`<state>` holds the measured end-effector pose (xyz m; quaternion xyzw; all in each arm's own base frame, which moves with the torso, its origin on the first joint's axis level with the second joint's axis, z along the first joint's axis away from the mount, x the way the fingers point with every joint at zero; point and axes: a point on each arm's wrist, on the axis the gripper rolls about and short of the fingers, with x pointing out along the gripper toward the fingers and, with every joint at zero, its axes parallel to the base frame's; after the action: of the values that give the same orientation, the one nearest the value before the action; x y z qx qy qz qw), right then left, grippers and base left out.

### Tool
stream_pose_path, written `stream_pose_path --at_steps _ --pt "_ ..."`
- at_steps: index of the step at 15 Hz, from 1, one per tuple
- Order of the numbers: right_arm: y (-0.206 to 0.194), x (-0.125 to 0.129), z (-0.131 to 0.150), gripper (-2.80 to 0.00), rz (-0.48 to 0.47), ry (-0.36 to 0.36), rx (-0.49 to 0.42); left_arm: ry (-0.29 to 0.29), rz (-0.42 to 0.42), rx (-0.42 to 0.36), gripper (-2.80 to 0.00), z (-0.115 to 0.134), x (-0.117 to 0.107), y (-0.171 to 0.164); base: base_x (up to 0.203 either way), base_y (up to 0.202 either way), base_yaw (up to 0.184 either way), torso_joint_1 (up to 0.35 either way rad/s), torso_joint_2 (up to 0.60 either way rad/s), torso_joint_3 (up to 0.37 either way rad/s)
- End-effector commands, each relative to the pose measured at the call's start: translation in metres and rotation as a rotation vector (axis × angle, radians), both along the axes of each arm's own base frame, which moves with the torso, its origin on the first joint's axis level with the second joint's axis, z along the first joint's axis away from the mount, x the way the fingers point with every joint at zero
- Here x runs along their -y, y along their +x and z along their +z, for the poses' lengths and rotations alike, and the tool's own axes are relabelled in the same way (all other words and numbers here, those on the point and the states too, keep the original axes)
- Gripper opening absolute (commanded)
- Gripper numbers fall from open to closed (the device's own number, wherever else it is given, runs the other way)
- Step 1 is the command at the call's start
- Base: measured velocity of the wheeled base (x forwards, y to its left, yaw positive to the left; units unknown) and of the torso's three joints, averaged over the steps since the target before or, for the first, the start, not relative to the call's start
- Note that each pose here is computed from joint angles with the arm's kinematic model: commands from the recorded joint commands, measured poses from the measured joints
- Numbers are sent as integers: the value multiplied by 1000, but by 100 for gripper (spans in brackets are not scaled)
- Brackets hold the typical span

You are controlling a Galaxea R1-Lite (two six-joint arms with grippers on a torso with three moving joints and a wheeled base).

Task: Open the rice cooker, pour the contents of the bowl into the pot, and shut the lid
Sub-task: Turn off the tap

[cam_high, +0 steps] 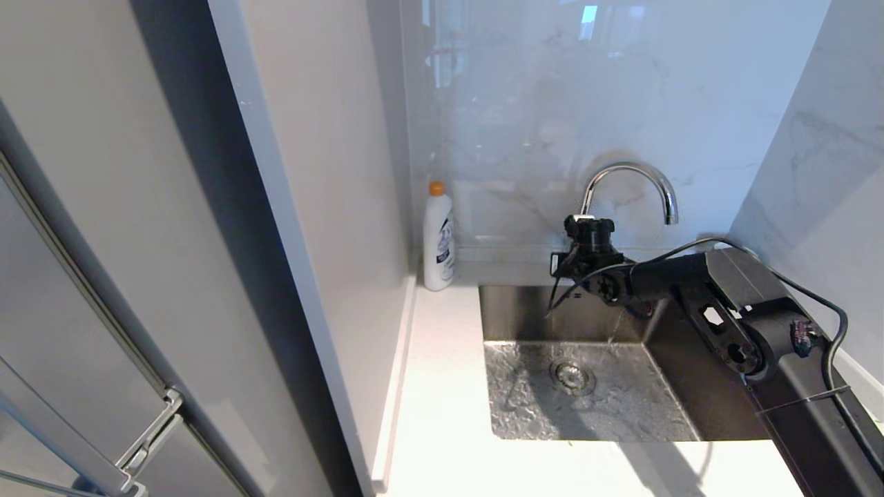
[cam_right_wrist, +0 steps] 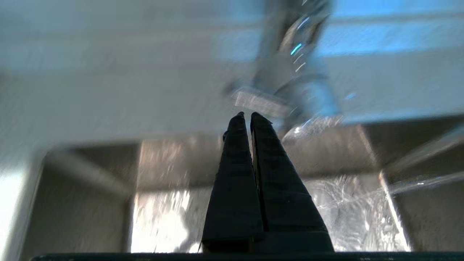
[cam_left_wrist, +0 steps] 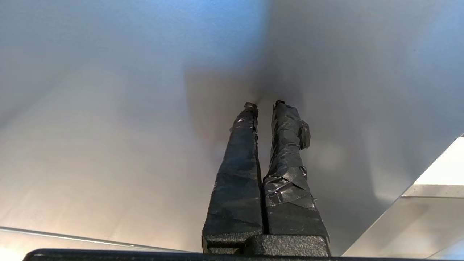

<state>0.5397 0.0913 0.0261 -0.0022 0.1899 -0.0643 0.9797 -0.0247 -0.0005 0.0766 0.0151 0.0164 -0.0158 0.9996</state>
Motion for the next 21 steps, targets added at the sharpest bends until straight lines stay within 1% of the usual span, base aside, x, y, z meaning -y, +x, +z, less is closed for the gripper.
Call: stream_pose_path --at_steps 1,3,4,11,14,19,20,21 --pt "3 0 -2 -280 -3 7 39 0 -1 -1 -280 0 0 0 0 0 0 0 0 0" --pt "5 -1 4 -280 -4 20 117 0 0 -1 -280 0 0 0 0 0 0 0 0 0" --pt "6 0 4 -280 -5 20 124 0 -1 -1 -280 0 0 0 0 0 0 0 0 0" --pt "8 1 -20 -280 5 -4 90 0 0 1 -280 0 0 0 0 0 0 0 0 0" --pt "10 0 -18 -280 11 2 123 -2 0 2 -280 0 0 0 0 0 0 0 0 0" --pt "10 6 -20 -280 -2 3 121 -4 1 2 -280 0 0 0 0 0 0 0 0 0" --pt "10 6 -20 -280 -6 4 121 -13 2 4 -280 0 0 0 0 0 0 0 0 0" --pt "10 6 -20 -280 -6 4 122 -34 23 5 -280 0 0 0 0 0 0 0 0 0"
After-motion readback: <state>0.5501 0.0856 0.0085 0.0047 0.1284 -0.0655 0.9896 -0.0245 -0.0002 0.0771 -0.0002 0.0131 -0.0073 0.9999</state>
